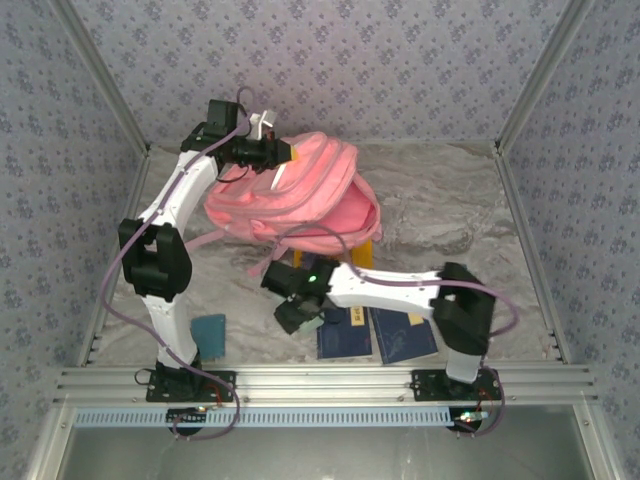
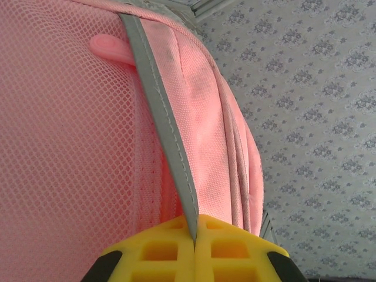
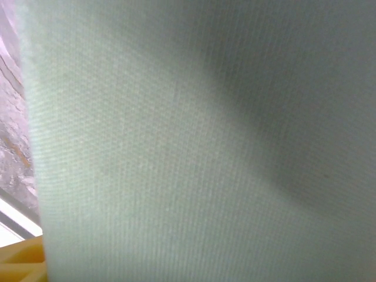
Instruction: Pack the student bag
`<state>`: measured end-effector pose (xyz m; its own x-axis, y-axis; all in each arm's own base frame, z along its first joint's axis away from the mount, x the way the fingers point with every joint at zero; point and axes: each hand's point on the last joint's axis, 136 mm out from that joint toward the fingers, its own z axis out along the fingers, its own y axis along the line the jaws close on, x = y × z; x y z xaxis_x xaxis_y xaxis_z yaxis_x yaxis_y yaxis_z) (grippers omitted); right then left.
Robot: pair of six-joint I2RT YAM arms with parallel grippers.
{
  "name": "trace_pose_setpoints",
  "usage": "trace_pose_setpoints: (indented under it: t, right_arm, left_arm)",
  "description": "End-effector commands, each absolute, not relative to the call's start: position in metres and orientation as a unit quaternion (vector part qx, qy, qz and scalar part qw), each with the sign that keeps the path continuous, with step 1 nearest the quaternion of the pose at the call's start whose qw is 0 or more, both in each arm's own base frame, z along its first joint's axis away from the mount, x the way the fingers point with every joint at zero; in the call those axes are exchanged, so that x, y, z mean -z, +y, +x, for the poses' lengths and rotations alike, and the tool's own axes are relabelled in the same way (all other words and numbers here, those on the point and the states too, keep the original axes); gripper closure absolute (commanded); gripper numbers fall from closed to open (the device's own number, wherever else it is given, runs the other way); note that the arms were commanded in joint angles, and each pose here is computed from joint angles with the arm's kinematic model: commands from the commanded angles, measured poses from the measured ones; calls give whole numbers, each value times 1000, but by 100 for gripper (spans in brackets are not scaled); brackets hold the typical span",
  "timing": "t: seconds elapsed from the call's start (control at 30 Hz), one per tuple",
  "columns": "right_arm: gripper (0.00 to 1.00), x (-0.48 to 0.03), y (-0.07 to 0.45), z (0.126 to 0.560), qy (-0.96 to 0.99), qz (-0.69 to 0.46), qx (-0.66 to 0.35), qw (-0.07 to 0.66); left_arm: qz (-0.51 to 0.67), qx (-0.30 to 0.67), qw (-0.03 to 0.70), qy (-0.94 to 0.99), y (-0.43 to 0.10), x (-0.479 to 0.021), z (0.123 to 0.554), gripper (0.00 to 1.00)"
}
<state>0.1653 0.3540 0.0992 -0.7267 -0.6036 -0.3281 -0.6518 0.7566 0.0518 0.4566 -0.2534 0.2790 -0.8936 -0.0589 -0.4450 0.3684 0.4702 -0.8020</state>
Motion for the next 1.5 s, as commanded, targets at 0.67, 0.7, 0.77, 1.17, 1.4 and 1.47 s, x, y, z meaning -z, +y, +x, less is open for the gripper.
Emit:
trace_pose_setpoints:
  t: [0.67, 0.7, 0.77, 1.17, 1.4, 1.47]
  right_arm:
    - [31, -192, 184, 292, 937, -58, -216, 269]
    - [31, -189, 188, 298, 937, -56, -225, 261]
    - [31, -189, 198, 315, 932, -51, -245, 260]
    - [27, -171, 301, 417, 853, 94, -474, 198]
    - [22, -168, 334, 479, 774, 215, -555, 215]
    - [18, -165, 351, 493, 766, 214, -572, 199]
  left_arm:
    - [309, 596, 258, 694, -284, -391, 367, 100]
    - [314, 599, 259, 689, -282, -393, 365, 100]
    - [319, 606, 259, 681, -280, -395, 361, 100]
    - [328, 618, 248, 670, -282, -384, 363, 100]
    - [330, 623, 243, 666, -283, -381, 366, 100]
    - [331, 624, 242, 665, -282, -381, 366, 100]
